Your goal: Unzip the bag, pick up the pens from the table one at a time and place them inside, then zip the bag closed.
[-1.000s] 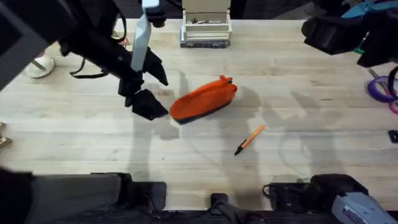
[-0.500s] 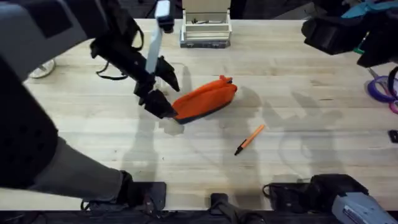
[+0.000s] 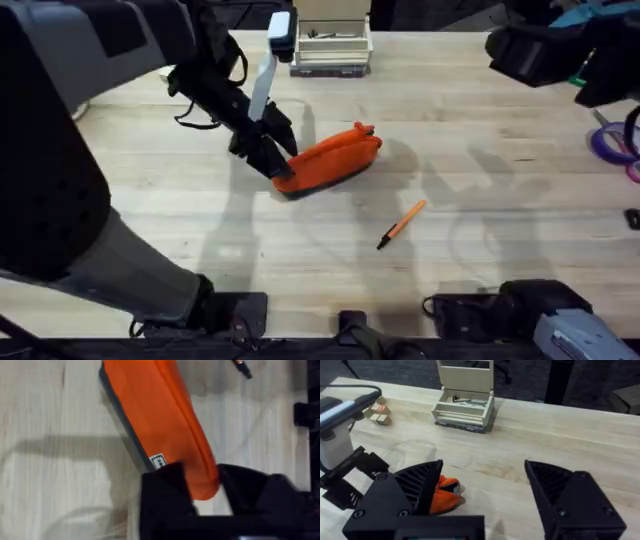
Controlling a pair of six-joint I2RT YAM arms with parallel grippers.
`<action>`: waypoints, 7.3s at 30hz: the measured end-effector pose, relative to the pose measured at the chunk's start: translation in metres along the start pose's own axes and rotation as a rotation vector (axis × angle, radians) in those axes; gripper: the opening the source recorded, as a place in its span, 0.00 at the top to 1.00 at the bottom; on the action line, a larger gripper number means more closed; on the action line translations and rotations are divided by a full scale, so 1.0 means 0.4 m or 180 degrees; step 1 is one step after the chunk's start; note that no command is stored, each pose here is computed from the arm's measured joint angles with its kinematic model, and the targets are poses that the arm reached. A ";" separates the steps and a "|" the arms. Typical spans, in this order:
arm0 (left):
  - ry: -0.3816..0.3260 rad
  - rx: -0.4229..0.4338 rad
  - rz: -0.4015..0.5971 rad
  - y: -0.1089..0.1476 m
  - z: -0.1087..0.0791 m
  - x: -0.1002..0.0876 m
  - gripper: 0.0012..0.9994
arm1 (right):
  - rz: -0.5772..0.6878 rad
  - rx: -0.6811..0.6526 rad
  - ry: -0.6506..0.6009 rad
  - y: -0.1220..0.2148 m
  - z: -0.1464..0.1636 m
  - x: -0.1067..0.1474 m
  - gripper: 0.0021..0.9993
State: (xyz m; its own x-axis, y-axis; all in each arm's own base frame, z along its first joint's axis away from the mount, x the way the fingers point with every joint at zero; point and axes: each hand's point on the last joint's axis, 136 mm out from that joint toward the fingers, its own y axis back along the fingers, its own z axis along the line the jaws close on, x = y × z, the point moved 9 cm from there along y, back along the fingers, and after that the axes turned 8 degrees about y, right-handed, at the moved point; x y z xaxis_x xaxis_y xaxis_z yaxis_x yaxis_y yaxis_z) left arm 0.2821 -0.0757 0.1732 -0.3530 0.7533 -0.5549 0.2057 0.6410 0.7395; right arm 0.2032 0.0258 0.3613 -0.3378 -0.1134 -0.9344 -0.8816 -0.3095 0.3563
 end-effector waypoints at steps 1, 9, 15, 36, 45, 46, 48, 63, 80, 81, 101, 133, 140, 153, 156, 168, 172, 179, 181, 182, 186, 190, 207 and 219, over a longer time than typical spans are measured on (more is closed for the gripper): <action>-0.0001 -0.0003 -0.0001 0.000 0.000 0.000 0.61 | -0.0002 0.0000 -0.0001 0.000 0.000 0.000 0.00; -0.0009 -0.0029 -0.0001 0.002 0.004 0.001 0.96 | 0.0001 0.0000 -0.0003 0.000 0.000 0.000 0.00; -0.0008 -0.0028 -0.0001 0.002 0.004 0.001 0.96 | -0.0005 -0.0073 -0.0014 -0.001 0.004 0.000 0.00; -0.0004 -0.0022 0.0000 0.002 0.003 0.001 0.96 | 0.0649 -0.1422 -0.0207 -0.175 0.084 0.062 0.00; -0.0002 -0.0022 0.0000 0.002 0.003 0.001 0.96 | 0.0933 -0.1685 -0.0242 -0.234 0.121 0.098 0.00; -0.0003 -0.0022 0.0000 0.002 0.003 0.001 0.96 | 0.0955 -0.1686 -0.0252 -0.238 0.121 0.101 0.00; -0.0002 -0.0022 0.0001 0.002 0.003 0.001 0.96 | 0.0996 -0.1688 -0.0270 -0.245 0.120 0.107 0.00; -0.0003 -0.0022 0.0000 0.002 0.003 0.001 0.96 | 0.1196 -0.1732 -0.0346 -0.244 0.128 0.129 0.00; -0.0003 -0.0022 0.0000 0.002 0.003 0.001 0.96 | 0.1519 -0.1955 -0.0320 -0.353 0.176 0.191 0.00; -0.0001 -0.0021 0.0000 0.002 0.003 0.001 0.96 | 0.1557 -0.1955 -0.0335 -0.360 0.176 0.198 0.00; -0.0003 -0.0022 0.0000 0.002 0.003 0.001 0.96 | 0.1769 -0.1991 -0.0259 -0.469 0.210 0.274 0.00; 0.0005 -0.0013 0.0002 0.002 0.002 0.002 0.96 | 0.1886 -0.1671 -0.0039 -0.495 0.212 0.299 0.97; 0.0004 -0.0013 0.0001 0.002 0.002 0.001 0.96 | 0.1857 -0.1671 -0.0032 -0.496 0.212 0.296 0.97; 0.0004 -0.0013 0.0001 0.002 0.002 0.001 0.96 | 0.1558 -0.1668 0.0030 -0.449 0.213 0.230 0.97; 0.0004 -0.0013 0.0001 0.002 0.002 0.001 0.96 | 0.1511 -0.1664 -0.0005 -0.439 0.213 0.217 0.97; 0.0004 -0.0013 0.0001 0.002 0.002 0.001 0.96 | 0.1544 -0.1690 -0.0018 -0.436 0.224 0.219 0.97; 0.0004 -0.0013 0.0001 0.002 0.002 0.001 0.96 | 0.1540 -0.1690 -0.0017 -0.435 0.224 0.218 0.97; 0.0004 -0.0013 0.0001 0.002 0.002 0.001 0.96 | 0.1347 -0.1701 0.0083 -0.387 0.223 0.176 0.97; 0.0004 -0.0013 0.0001 0.002 0.002 0.001 0.96 | 0.1281 -0.1712 0.0156 -0.362 0.223 0.162 0.97; 0.0004 -0.0013 0.0001 0.002 0.002 0.001 0.96 | 0.1249 -0.1717 0.0191 -0.350 0.223 0.155 0.97; 0.0004 -0.0013 0.0001 0.002 0.002 0.001 0.96 | 0.1125 -0.1724 0.0282 -0.312 0.222 0.132 0.56; 0.0005 -0.0013 0.0001 0.002 0.002 0.001 0.96 | 0.1013 -0.1727 0.0352 -0.285 0.222 0.115 0.04; 0.0004 -0.0013 0.0001 0.002 0.002 0.001 0.96 | 0.0996 -0.1612 0.0592 -0.250 0.212 0.112 0.00; 0.0004 -0.0013 0.0001 0.002 0.002 0.001 0.96 | 0.1363 -0.1324 0.0720 -0.292 0.191 0.161 0.00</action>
State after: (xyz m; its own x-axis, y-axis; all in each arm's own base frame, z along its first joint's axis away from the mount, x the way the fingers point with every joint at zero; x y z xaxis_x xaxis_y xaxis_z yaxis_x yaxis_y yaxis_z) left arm 0.2828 -0.0747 0.1733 -0.3541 0.7533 -0.5541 0.2020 0.6402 0.7412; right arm 0.2593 0.1269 0.2601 -0.5138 -0.4907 -0.7037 -0.4671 -0.5281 0.7092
